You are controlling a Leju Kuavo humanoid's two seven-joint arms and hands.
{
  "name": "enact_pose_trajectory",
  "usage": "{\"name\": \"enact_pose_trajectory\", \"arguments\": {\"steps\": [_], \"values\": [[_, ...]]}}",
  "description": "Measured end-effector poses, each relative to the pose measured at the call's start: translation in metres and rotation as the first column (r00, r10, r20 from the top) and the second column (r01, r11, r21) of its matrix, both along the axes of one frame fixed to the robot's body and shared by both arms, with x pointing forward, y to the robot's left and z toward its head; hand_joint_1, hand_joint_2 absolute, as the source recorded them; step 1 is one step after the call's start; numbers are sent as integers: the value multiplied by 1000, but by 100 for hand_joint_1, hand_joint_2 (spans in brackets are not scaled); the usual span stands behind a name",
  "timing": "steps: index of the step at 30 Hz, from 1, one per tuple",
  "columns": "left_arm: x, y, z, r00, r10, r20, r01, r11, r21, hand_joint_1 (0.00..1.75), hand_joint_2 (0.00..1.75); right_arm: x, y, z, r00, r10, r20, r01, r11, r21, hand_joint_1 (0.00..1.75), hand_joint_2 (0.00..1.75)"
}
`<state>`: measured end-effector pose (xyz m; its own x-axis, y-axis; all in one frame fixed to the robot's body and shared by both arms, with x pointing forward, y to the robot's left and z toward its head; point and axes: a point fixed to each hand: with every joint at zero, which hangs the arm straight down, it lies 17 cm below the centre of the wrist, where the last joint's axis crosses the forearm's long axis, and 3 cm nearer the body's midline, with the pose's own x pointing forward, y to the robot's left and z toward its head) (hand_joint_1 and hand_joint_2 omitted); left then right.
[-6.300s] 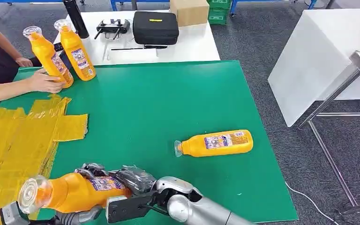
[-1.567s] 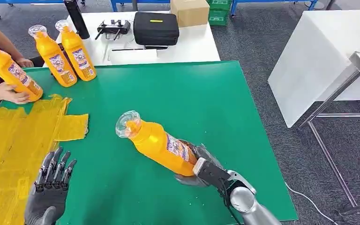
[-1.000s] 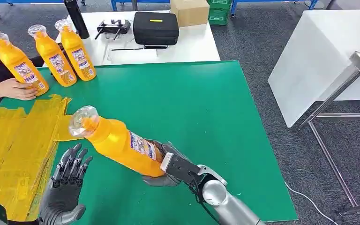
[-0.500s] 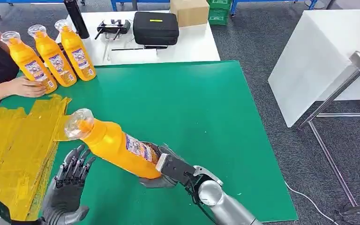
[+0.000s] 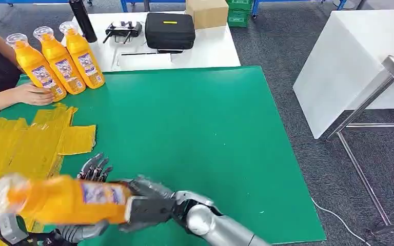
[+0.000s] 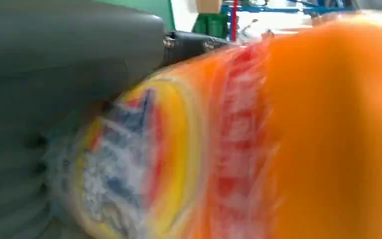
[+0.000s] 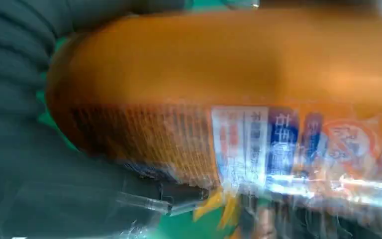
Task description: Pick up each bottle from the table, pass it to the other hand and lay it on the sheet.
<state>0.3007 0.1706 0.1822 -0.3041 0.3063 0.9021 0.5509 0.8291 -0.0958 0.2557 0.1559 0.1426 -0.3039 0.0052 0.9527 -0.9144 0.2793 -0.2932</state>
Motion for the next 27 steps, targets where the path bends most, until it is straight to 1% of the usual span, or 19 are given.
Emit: {"name": "enact_pose_trajectory", "arguments": {"steps": [1, 5, 14, 20, 21, 27], "values": [[0, 1, 0, 1000, 1, -2, -1, 1000, -7, 0, 175, -4, 5, -1, 1000, 9, 4, -9, 1000, -6, 175, 175], [1, 3, -4, 1000, 2, -13, -2, 1000, -8, 0, 175, -5, 9, -6, 999, 28, 24, -27, 999, -36, 175, 175], [2, 5, -11, 999, 3, -32, -3, 1000, -7, 0, 175, -4, 11, -14, 999, 41, 34, -39, 997, -67, 175, 175], [1, 8, -12, 999, -11, -53, 8, 999, -42, 0, 175, -5, 12, -20, 998, 48, 32, -46, 996, -81, 175, 175], [1, 8, -13, 998, -13, -57, 11, 999, -46, 175, 175, -5, 12, -22, 998, 51, 33, -48, 995, -86, 175, 175], [-1, 9, -14, 997, -43, -71, 37, 996, -86, 175, 175, -4, 13, -26, 998, 52, 34, -48, 994, -93, 175, 175]]}}
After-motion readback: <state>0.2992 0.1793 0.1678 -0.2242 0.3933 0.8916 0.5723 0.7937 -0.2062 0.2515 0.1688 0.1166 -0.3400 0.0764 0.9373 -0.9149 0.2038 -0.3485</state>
